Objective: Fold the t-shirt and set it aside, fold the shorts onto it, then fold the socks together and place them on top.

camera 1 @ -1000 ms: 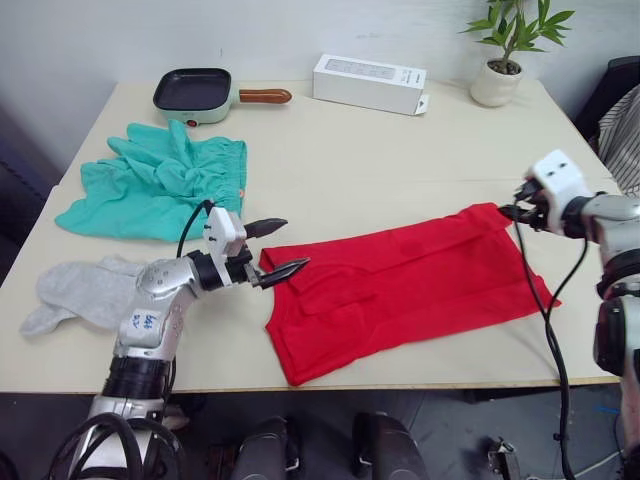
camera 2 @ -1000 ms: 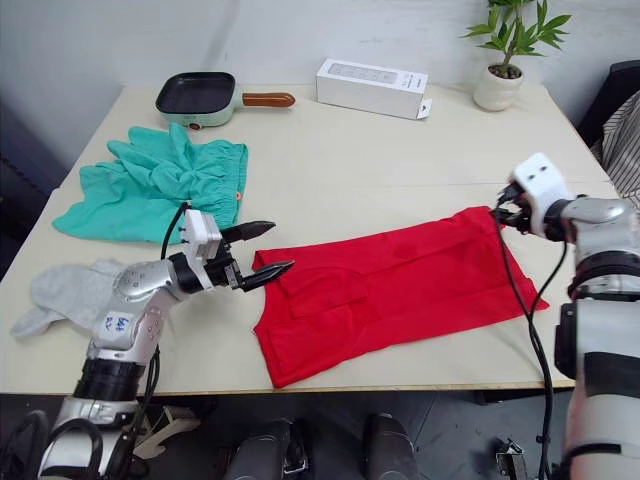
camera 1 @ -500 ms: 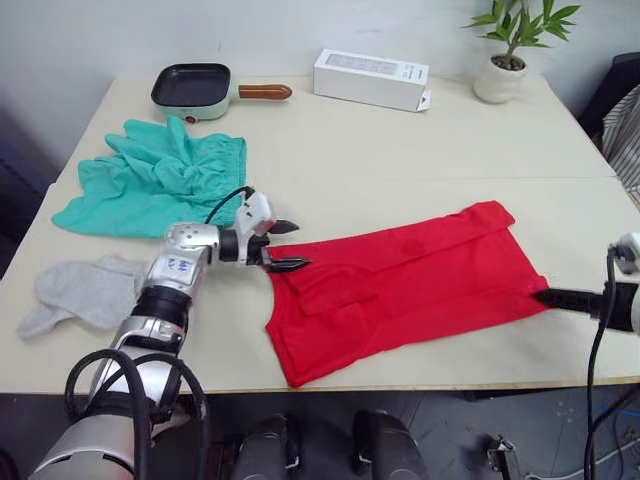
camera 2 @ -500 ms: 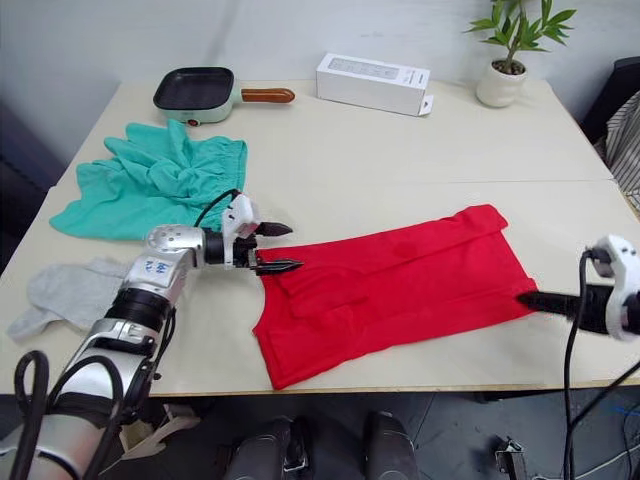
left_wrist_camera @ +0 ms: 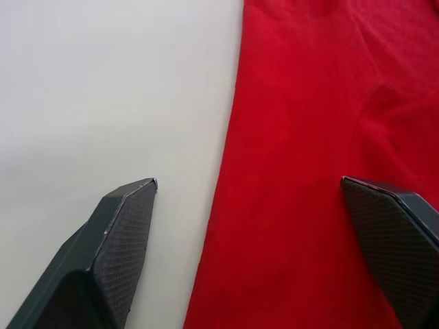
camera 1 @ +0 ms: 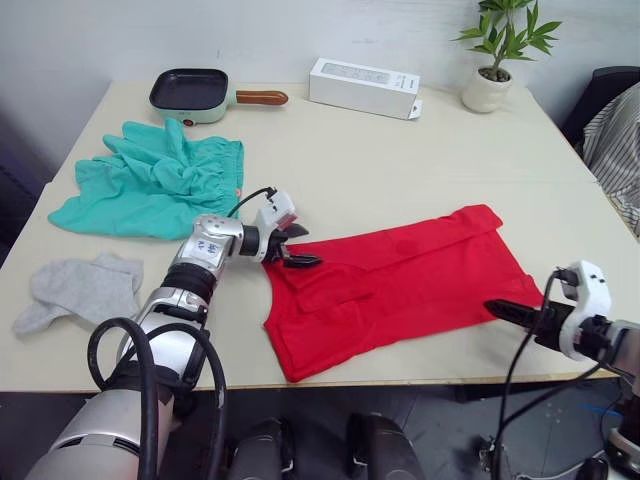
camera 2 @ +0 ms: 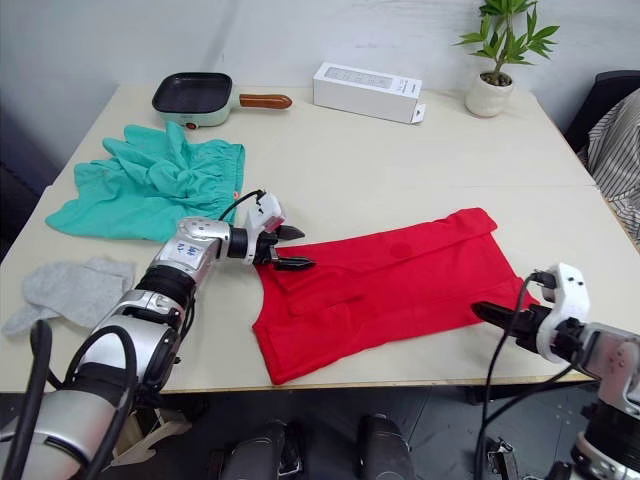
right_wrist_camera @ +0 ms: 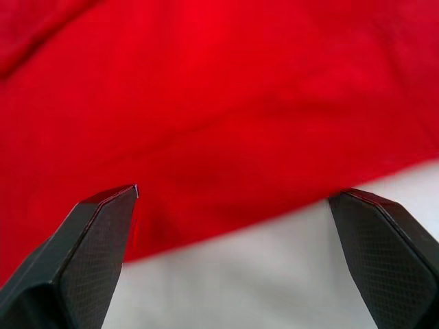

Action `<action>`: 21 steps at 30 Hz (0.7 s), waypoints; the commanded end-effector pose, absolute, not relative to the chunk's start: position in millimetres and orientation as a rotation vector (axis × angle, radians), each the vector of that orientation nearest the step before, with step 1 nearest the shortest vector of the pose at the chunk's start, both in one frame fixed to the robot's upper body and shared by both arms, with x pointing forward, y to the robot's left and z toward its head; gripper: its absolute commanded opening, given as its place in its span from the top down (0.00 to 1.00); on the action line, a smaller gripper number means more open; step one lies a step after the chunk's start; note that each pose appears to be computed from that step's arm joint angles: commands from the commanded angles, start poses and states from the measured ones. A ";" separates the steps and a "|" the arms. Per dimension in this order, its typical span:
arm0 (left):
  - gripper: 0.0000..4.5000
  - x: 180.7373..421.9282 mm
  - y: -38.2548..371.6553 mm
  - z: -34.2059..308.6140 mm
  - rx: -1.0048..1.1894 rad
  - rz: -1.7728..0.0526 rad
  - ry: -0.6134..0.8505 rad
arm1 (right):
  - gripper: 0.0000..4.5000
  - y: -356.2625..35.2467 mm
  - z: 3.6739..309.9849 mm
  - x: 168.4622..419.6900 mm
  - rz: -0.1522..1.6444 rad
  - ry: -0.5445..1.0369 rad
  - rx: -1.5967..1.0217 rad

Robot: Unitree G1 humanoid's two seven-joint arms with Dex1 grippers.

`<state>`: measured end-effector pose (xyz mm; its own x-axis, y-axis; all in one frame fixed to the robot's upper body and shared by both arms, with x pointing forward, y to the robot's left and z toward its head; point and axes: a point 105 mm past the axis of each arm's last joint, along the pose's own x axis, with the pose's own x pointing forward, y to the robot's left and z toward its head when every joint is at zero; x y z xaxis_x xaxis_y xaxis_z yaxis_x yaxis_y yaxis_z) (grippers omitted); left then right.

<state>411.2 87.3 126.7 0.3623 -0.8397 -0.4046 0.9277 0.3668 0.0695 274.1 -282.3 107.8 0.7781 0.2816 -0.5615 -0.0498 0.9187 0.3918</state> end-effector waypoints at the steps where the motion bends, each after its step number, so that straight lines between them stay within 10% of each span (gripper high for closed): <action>1: 0.00 410.7 83.8 121.6 0.296 -1.169 0.366 | 0.21 -258.5 91.6 280.5 0.256 0.702 0.380; 11: 0.64 403.7 83.3 114.3 0.307 -1.200 0.326 | 1.00 -255.0 100.4 290.4 0.273 0.632 0.313; 16: 0.99 393.2 85.4 109.6 0.258 -1.191 0.275 | 1.00 -258.2 115.6 315.5 0.313 0.563 0.234; 21: 1.00 379.0 86.5 121.5 0.206 -1.084 0.139 | 1.00 -260.9 132.5 352.4 0.346 0.500 0.137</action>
